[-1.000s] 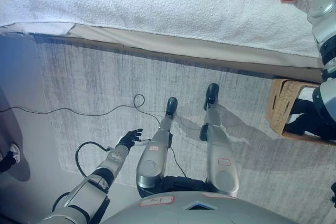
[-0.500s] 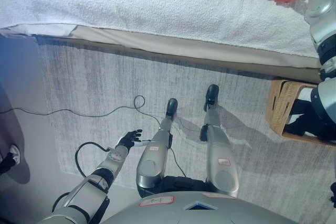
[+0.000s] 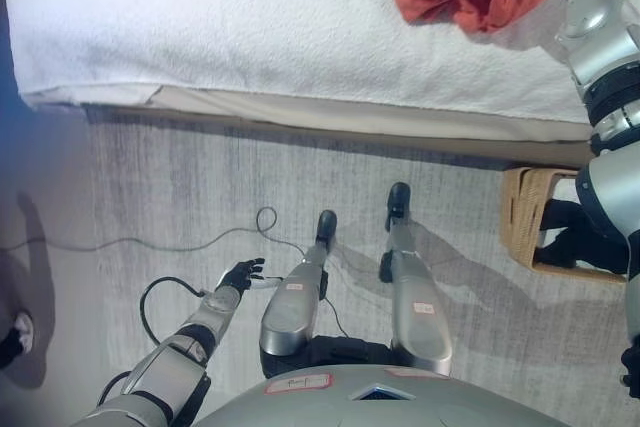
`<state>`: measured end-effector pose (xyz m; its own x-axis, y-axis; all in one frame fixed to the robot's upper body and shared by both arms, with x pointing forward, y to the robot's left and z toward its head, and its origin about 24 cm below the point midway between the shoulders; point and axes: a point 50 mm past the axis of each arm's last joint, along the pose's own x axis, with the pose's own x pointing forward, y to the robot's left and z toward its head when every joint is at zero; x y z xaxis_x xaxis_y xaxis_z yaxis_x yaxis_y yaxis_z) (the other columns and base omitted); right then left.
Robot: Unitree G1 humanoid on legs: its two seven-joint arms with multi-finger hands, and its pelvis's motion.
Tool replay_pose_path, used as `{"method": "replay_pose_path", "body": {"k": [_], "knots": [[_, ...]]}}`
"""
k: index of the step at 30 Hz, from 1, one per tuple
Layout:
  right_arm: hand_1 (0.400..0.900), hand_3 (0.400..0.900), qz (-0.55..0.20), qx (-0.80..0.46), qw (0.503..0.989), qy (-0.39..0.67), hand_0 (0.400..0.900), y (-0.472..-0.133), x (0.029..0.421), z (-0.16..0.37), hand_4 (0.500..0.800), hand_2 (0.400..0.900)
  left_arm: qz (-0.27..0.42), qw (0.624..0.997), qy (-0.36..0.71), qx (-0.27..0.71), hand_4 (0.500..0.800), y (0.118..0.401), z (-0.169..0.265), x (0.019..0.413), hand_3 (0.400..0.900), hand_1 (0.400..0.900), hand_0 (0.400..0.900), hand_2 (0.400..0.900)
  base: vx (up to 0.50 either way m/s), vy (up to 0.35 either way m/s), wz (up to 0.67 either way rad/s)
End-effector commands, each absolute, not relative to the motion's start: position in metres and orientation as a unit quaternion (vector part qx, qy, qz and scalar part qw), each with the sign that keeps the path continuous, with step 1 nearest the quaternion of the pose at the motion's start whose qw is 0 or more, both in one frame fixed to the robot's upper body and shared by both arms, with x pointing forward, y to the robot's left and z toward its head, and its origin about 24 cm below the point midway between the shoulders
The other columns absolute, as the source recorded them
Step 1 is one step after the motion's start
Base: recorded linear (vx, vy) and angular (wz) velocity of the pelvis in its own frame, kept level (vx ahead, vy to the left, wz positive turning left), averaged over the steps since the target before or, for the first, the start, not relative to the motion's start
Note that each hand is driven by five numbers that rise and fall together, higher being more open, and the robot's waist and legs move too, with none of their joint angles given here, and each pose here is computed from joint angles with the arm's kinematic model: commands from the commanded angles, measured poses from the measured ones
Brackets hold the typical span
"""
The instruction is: Put the clothes on the bed into the basket.
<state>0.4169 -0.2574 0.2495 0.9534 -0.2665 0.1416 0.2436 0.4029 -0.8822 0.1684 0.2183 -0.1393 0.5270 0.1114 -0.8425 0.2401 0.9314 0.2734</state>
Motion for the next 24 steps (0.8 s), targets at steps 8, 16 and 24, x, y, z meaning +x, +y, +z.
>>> {"method": "replay_pose_path", "body": {"k": [8, 16, 24], "knots": [[0.4, 0.4, -0.161, -0.531, 0.831, 0.046, 0.4, -0.279, 0.41, 0.234, 0.5, 0.4, -0.009, 0.781, 0.585, 0.218, 0.8, 0.261, -0.152, 0.106, 0.9, 0.9, 0.9, 0.9, 0.057, 0.053, -0.21], [0.4, 0.4, -0.196, -0.525, 0.822, 0.101, 0.4, -0.322, 0.392, 0.223, 0.5, 0.4, 0.003, 0.761, 0.613, 0.214, 0.8, 0.269, -0.155, 0.085, 0.9, 0.9, 0.9, 0.9, 0.004, 0.064, -0.24], [0.4, 0.4, -0.249, -0.521, 0.802, 0.154, 0.4, -0.372, 0.363, 0.218, 0.5, 0.4, 0.016, 0.751, 0.626, 0.21, 0.8, 0.276, -0.155, 0.073, 0.9, 0.9, 0.9, 0.9, -0.019, 0.058, -0.39]]}}
